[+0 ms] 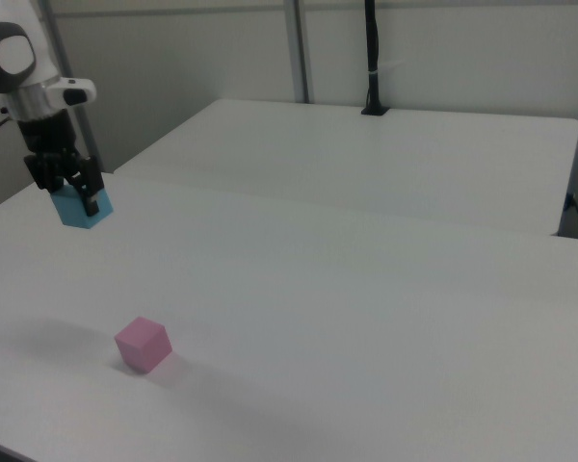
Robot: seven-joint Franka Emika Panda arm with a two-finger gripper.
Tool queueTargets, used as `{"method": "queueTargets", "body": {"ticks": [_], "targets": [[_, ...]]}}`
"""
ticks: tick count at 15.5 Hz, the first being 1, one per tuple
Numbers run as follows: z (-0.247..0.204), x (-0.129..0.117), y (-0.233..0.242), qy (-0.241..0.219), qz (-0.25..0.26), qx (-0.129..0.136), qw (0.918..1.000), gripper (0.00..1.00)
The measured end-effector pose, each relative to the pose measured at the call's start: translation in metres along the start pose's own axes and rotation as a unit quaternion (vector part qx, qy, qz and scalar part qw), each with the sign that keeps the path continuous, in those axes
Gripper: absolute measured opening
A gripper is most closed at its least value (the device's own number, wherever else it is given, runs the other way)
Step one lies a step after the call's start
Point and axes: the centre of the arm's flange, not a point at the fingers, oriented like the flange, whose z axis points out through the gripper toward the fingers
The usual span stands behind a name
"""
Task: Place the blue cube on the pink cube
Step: 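Carry the light-blue cube over the pink cube and lower it, then settle the light-blue cube onto the pink cube's top face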
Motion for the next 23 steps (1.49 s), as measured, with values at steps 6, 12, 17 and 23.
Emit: {"method": "queueTargets", "body": {"ticks": [6, 12, 17, 23], "targets": [[0.015, -0.011, 0.062, -0.016, 0.041, 0.005, 0.9990, 0.65], [0.081, -0.026, 0.082, -0.005, 0.058, 0.013, 0.9982, 0.65], [0.132, -0.044, 0.088, 0.004, 0.064, 0.018, 0.9978, 0.65], [0.159, -0.052, 0.098, 0.014, 0.062, 0.021, 0.9978, 0.65]]}}
